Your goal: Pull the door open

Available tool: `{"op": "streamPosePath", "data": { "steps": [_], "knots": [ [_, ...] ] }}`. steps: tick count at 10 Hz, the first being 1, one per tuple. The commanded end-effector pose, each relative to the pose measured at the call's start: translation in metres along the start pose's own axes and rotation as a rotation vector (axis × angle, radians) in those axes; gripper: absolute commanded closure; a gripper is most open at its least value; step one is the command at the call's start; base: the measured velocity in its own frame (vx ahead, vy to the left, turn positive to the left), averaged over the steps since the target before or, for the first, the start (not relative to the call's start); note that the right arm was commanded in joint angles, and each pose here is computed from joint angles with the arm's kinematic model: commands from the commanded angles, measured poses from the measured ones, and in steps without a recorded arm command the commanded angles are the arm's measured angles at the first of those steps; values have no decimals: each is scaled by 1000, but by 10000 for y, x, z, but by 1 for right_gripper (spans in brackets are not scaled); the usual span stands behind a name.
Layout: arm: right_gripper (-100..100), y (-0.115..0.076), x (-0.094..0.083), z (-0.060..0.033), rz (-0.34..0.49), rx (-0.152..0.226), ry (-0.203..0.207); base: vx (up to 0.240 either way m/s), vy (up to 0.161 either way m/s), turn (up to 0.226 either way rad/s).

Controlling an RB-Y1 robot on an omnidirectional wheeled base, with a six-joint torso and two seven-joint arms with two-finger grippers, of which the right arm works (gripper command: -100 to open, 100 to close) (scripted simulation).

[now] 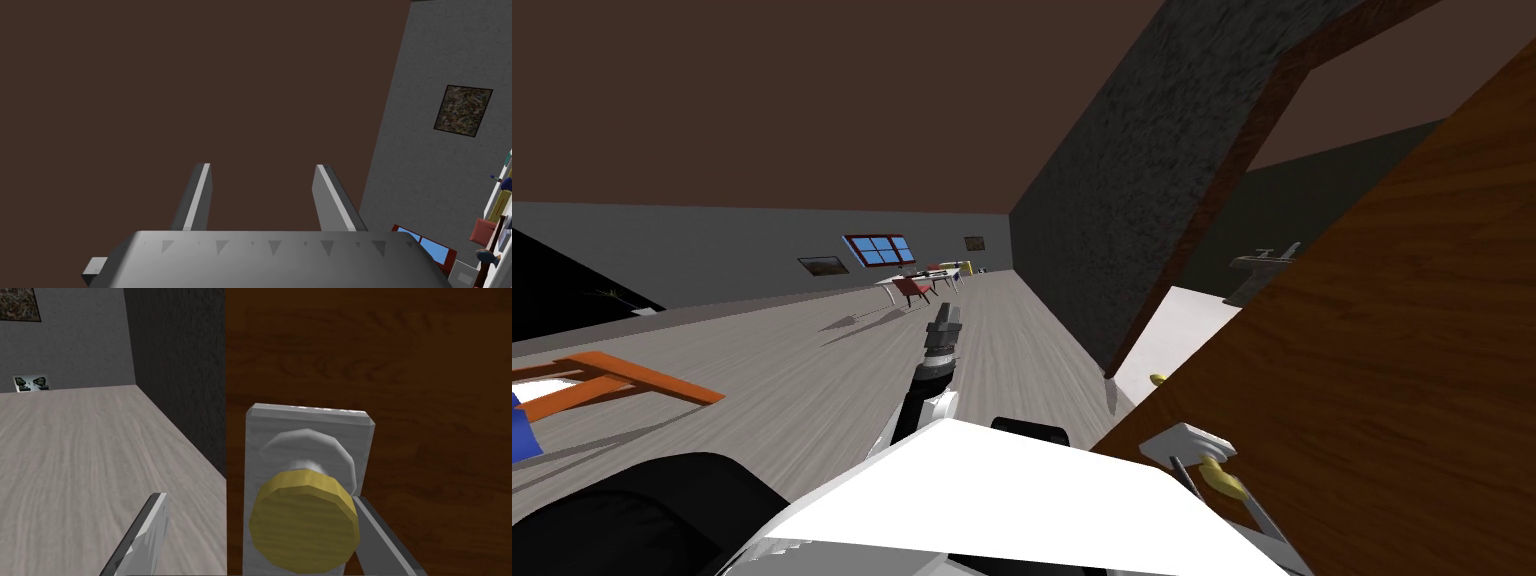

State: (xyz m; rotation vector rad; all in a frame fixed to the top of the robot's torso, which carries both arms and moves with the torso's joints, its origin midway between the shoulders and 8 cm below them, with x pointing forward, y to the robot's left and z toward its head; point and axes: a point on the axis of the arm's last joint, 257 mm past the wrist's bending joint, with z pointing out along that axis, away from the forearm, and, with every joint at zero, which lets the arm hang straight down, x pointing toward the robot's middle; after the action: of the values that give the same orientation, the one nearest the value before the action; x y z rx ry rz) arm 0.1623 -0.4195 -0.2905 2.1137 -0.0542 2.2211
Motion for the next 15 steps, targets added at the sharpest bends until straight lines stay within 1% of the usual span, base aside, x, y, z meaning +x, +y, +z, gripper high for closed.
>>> {"op": "streamPosePath", "data": {
  "steps": [1,6,7,9,13,15],
  "knots": [
    [100,-236,-59,-7,34,31,-12,-3,-17,7],
    [100,-236,-59,-7,34,31,-12,-1,2,0],
    [100,2,-23,-134,3,8,-8,-64,-63,-60],
    [100,13,-32,-266,6,16,-16,-89,-65,-67],
    [100,30,-35,-566,15,38,-33,-78,-32,-47],
    [100,34,-28,-699,21,49,-41,-77,-26,-38]
  ]
}}
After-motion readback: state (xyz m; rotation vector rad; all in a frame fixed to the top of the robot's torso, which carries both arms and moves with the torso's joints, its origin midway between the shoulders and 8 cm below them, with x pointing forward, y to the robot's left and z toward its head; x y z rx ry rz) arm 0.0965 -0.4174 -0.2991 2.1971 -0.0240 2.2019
